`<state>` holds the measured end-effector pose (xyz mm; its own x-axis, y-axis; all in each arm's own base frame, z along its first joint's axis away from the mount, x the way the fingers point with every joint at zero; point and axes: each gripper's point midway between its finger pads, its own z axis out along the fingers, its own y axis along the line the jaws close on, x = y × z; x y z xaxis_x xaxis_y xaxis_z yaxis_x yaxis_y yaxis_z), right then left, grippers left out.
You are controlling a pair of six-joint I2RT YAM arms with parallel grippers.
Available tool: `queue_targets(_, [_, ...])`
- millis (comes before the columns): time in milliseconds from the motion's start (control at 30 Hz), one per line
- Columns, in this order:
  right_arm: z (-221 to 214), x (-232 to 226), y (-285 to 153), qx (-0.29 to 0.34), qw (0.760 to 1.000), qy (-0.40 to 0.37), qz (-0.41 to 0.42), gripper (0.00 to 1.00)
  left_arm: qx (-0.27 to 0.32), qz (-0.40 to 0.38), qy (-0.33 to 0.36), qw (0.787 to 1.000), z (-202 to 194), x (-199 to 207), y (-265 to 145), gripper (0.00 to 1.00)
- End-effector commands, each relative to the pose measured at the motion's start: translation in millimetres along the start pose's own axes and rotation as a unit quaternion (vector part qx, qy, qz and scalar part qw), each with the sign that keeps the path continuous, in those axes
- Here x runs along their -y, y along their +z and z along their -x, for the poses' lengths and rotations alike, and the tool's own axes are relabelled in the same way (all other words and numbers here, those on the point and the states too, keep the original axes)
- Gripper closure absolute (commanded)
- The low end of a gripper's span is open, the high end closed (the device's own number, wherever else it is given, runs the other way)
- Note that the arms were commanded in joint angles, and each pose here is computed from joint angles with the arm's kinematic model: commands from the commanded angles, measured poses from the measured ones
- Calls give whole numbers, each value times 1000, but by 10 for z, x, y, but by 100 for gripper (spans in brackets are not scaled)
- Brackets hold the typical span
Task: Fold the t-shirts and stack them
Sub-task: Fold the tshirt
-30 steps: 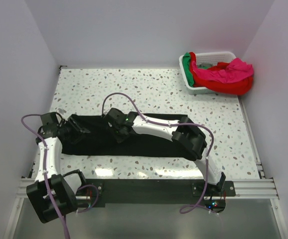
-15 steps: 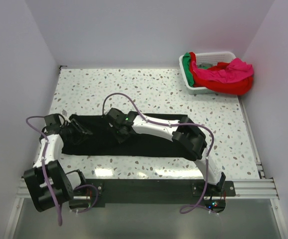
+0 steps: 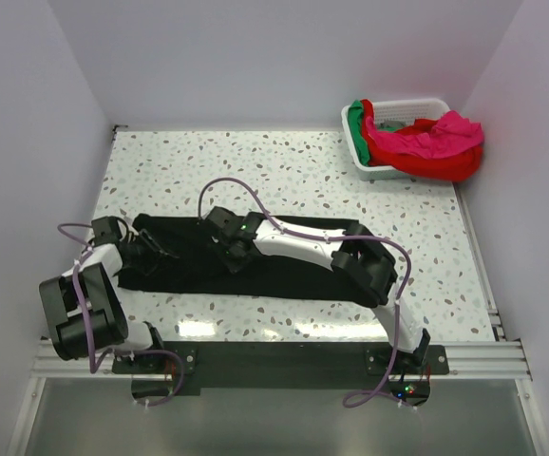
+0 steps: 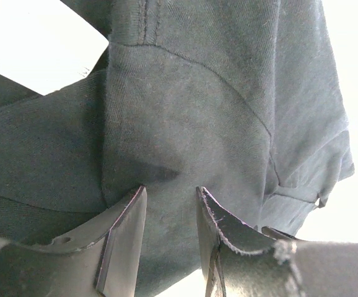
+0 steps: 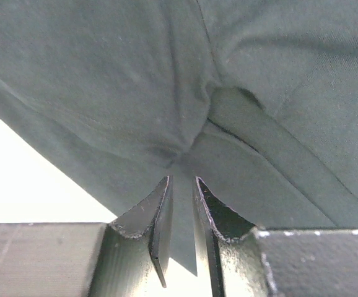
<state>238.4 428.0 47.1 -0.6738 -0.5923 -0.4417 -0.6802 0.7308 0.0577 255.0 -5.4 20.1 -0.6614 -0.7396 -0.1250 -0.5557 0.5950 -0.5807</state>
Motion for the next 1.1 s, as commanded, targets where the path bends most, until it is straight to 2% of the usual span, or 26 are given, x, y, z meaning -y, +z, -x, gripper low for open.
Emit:
queue_targets(0, [169,74,-273,29,999,-10,-18,78,39,30,13,999,237,-116,66,57])
queue_targets(67, [179,92,-294,31,999,-8,-19,77,49,43,21,998,316,-134,52,57])
queue_targets(133, [177,123,-316,31,999,-6,-19,72,54,50,24,997,355,-143,42,57])
queue_targets(167, [168,144,-333,29,999,-5,-23,65,62,55,28,996,417,-135,29,56])
queue_targets(267, [201,207,-479,37,999,6,-24,57,70,58,29,995,527,-109,31,56])
queue_targets(400, [307,539,-798,65,996,51,-35,49,89,49,35,994,732,17,15,56])
queue_targets(533, [245,1012,-940,72,990,111,-43,48,122,26,36,992,999,247,-72,56])
queue_targets(667, [-81,1565,-912,46,984,157,-74,49,143,1,40,989,1152,479,-151,56])
queue_targets(800, [-411,1915,-889,20,977,179,-112,50,162,-19,45,986,1254,702,-199,56])
queue_targets(1067, [-1035,2441,-897,-31,955,232,-184,51,120,-34,29,992,1119,819,130,56])
